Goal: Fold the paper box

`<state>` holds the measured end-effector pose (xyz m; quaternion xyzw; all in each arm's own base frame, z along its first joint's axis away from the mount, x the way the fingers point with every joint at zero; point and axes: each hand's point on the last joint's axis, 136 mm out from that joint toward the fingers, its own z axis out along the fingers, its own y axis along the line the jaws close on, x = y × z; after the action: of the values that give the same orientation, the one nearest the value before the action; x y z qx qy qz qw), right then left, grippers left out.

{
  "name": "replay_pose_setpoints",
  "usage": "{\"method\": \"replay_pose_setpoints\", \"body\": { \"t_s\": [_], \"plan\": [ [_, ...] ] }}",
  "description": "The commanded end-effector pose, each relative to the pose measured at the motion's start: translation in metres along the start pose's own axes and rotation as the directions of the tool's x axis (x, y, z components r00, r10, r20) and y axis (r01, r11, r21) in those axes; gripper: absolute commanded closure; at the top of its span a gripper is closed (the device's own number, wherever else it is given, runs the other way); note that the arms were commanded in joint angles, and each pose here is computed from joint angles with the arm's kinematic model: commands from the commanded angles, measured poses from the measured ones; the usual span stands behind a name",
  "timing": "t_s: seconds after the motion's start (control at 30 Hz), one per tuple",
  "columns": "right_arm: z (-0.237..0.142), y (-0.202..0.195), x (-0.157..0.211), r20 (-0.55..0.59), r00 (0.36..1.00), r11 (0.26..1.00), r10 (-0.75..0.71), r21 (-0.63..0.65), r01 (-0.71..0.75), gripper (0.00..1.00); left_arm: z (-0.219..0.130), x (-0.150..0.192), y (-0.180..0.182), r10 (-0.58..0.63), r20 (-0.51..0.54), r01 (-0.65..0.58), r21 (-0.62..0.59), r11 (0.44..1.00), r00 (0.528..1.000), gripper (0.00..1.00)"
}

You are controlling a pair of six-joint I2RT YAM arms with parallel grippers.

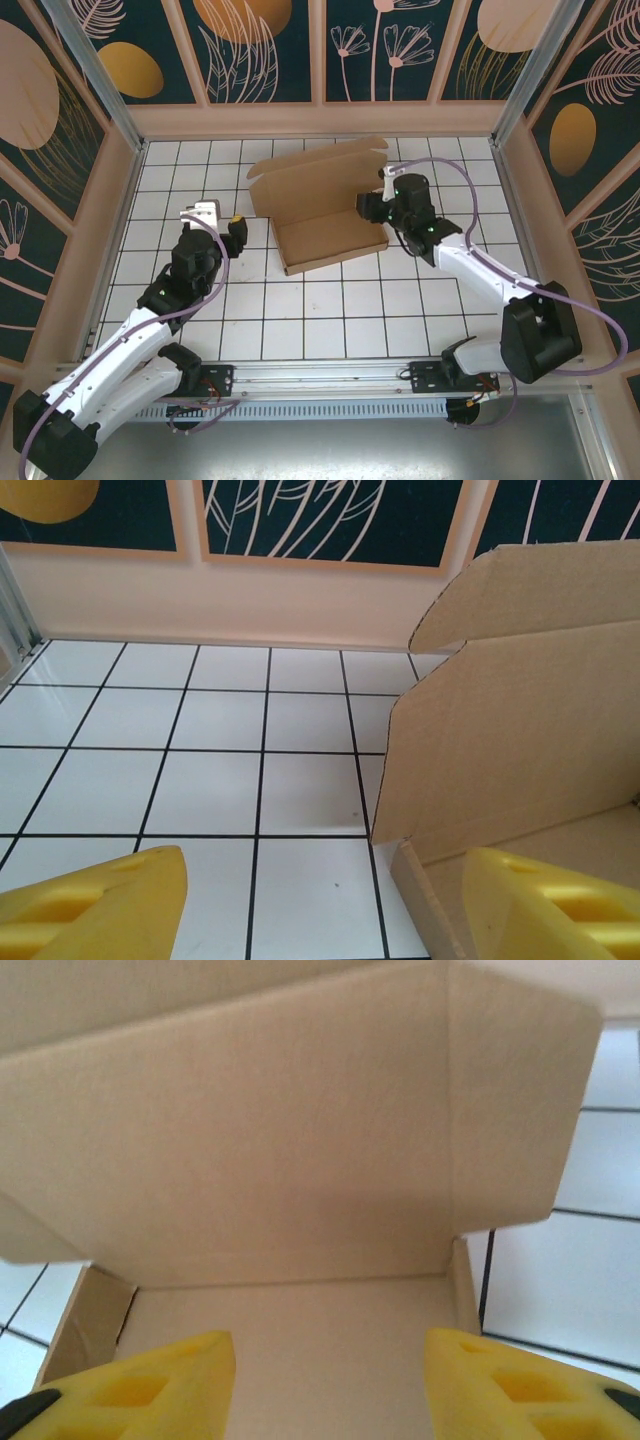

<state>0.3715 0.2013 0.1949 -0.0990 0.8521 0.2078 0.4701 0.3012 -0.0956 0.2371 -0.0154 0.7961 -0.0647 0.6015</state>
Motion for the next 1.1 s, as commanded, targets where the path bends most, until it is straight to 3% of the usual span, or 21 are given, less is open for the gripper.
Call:
{"method": "replay_pose_setpoints", "body": {
  "t_s": [0.0,0.2,0.37,0.43,0.5,0.63,0.77,0.93,1.07],
  "plan": [
    [0.001,0.001,0.005,0.026,0.999,0.998,0.048,-0.028,-0.047,0.48,-0.002,-0.012,-0.01,-0.002,0.035,0.0,0.047,0.999,0.999,0.26],
    [-0.006,-0.016,0.031,0.015,0.996,0.992,0.087,0.092,-0.088,0.49,-0.016,-0.019,-0.011,-0.025,0.103,0.015,0.099,0.995,0.994,0.18],
    [-0.019,-0.008,0.042,0.012,0.989,0.987,0.149,0.065,-0.149,0.49,-0.012,-0.01,-0.005,-0.023,0.102,0.016,0.067,0.998,0.994,0.09],
    [-0.026,0.003,0.037,0.039,0.993,0.993,0.113,0.041,-0.115,0.47,-0.009,-0.008,-0.006,-0.008,0.094,0.002,0.063,0.998,0.996,0.07],
    [-0.035,0.004,0.028,0.11,0.991,0.989,0.077,0.118,-0.09,0.44,-0.006,-0.004,-0.011,-0.003,0.079,-0.004,0.086,0.996,0.997,0.07],
    [-0.041,0.023,0.023,0.069,0.997,0.998,-0.033,0.057,0.029,0.43,-0.003,0.0,-0.018,0.003,0.06,-0.01,0.119,0.993,0.998,0.07],
    [-0.046,0.02,0.009,0.104,0.991,0.995,-0.079,0.065,0.073,0.43,-0.005,0.002,-0.022,0.038,0.06,-0.046,0.144,0.988,0.997,0.07],
    [-0.028,-0.013,0.023,0.026,1.0,0.997,-0.001,0.077,-0.001,0.44,-0.01,0.003,-0.013,0.067,0.088,-0.077,0.114,0.99,0.994,0.07],
    [-0.015,-0.014,0.048,-0.064,0.998,0.995,-0.023,0.1,0.029,0.46,-0.011,0.003,-0.002,0.068,0.099,-0.074,0.057,0.996,0.993,0.07]
  ]
}}
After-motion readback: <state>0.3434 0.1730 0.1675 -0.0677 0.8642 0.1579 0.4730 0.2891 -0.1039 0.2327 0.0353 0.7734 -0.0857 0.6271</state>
